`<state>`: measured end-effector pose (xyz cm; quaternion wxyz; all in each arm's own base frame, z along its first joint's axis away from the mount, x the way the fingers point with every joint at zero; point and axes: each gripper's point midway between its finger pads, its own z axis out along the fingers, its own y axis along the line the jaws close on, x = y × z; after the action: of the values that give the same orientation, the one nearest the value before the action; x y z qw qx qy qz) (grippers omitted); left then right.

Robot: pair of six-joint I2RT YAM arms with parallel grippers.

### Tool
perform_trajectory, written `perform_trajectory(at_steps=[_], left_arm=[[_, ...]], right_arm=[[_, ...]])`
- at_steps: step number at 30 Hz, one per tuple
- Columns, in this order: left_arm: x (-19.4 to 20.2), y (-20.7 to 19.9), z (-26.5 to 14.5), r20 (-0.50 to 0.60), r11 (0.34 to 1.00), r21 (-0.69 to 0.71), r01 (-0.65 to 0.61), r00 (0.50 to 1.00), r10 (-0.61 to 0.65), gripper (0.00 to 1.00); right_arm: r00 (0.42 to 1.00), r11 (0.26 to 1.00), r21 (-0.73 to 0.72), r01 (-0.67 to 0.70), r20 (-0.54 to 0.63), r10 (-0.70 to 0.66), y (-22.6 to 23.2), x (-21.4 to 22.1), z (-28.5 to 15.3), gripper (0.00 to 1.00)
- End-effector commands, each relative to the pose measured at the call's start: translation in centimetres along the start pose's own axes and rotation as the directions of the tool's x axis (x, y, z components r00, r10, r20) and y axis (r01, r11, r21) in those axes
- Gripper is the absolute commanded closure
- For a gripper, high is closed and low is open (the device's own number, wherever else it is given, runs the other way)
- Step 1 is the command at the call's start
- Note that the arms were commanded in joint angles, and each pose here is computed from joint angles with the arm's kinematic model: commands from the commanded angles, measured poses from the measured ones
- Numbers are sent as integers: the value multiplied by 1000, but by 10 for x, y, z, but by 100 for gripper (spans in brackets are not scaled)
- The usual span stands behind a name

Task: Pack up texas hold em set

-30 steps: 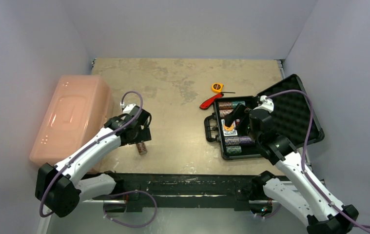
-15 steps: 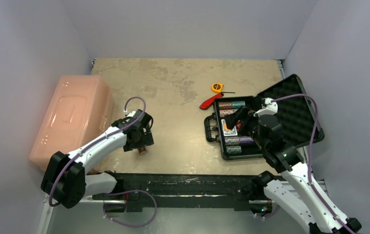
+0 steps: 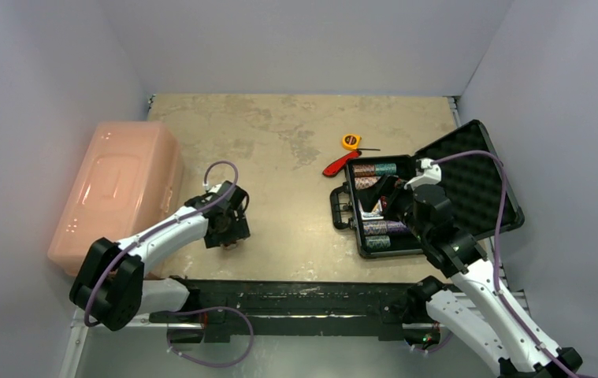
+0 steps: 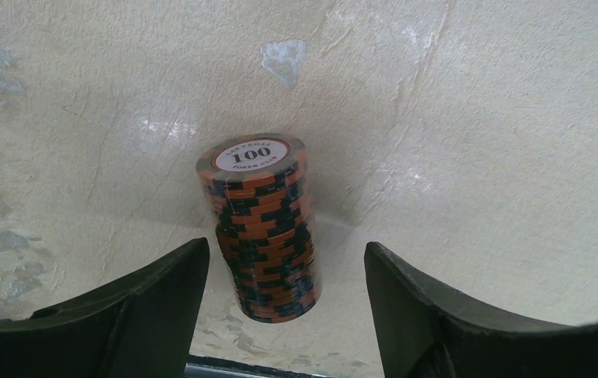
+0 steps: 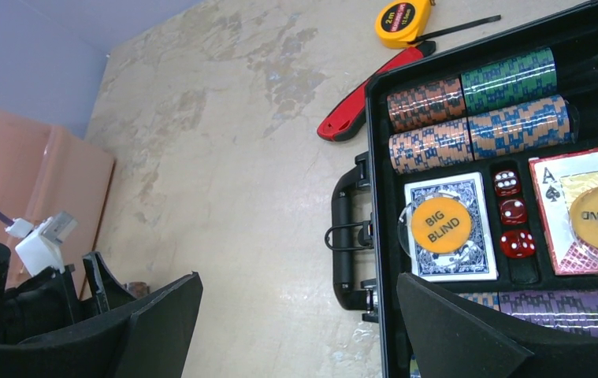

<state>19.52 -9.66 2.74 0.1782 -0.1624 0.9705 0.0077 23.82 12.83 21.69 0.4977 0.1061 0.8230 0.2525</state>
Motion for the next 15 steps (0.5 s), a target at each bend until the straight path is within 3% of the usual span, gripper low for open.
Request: perform_trajectory(at_steps=[1,8,15], left_arm=[[-5,-5,4,16,1000,16,27,1000,-27,29],[-3,0,7,11,1000,-11,29,1000,-29,35],[-2,1,8,11,999,-13,35,999,-35,50]], right_arm=[[1000,1000,-27,9,15,-9,5,-3,1,1],[1000,1000,-21,10,-2,-10,4,1,5,1],[1000,1000,-24,11,-14,-11,4,4,7,1]])
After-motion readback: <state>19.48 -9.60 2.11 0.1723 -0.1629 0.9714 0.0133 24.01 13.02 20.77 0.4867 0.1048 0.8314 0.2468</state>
